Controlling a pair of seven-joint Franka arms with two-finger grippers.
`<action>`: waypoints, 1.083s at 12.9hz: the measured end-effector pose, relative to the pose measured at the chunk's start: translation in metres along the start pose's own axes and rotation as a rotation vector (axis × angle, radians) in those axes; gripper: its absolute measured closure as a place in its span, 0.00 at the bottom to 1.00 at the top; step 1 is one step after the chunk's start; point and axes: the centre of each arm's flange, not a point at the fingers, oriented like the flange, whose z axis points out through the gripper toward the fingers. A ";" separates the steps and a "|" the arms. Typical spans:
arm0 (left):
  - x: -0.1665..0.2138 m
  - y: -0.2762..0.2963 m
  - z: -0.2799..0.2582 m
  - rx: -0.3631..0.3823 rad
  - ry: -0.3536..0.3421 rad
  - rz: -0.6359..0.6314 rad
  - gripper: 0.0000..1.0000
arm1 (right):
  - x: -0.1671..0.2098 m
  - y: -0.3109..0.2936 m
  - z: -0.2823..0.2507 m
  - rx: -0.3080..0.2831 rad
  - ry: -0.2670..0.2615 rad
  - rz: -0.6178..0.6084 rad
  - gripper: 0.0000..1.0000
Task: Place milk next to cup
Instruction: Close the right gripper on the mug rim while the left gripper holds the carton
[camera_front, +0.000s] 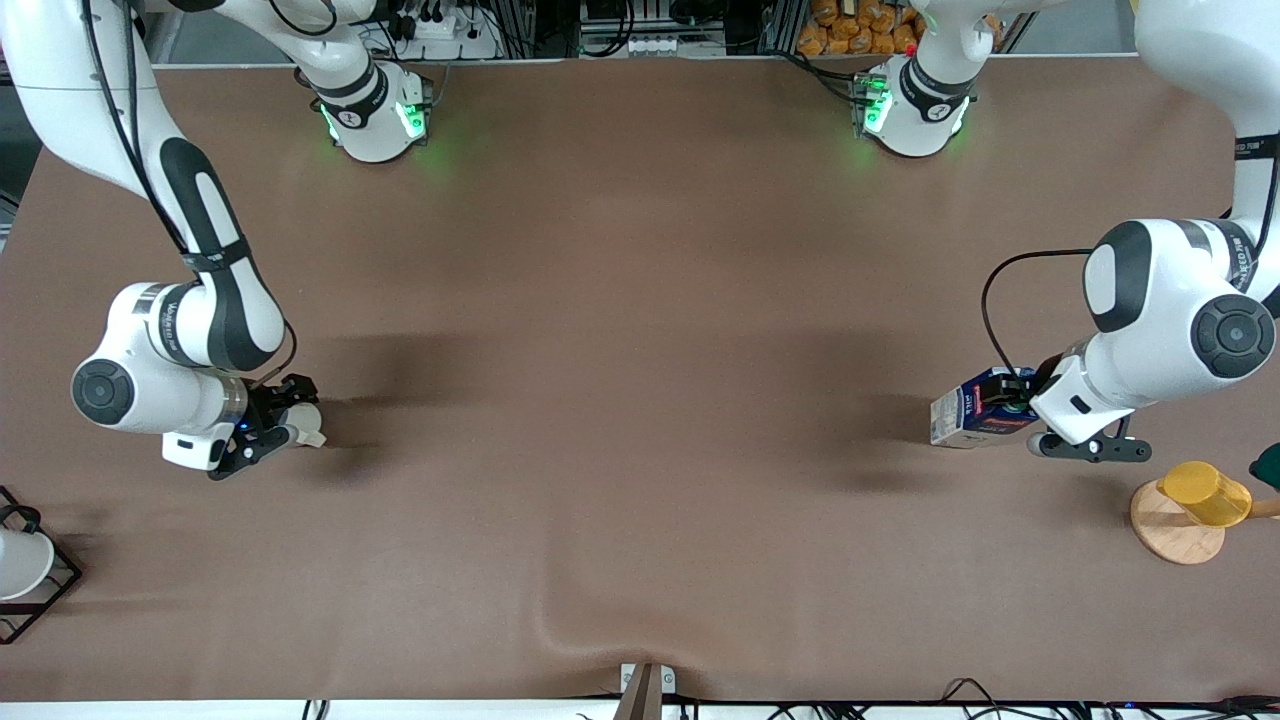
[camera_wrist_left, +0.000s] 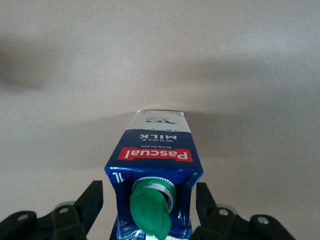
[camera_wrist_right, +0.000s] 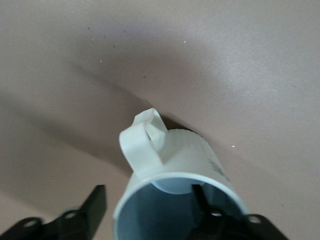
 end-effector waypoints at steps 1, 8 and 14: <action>0.000 0.000 0.002 0.000 -0.003 0.000 0.19 | 0.000 0.001 -0.003 0.000 0.006 0.004 0.44; 0.003 0.007 -0.002 -0.002 0.007 0.012 0.56 | 0.000 -0.003 0.008 0.038 0.005 0.013 0.95; 0.005 0.023 -0.037 -0.003 0.062 0.037 0.56 | 0.019 -0.010 -0.022 0.019 0.068 0.034 0.95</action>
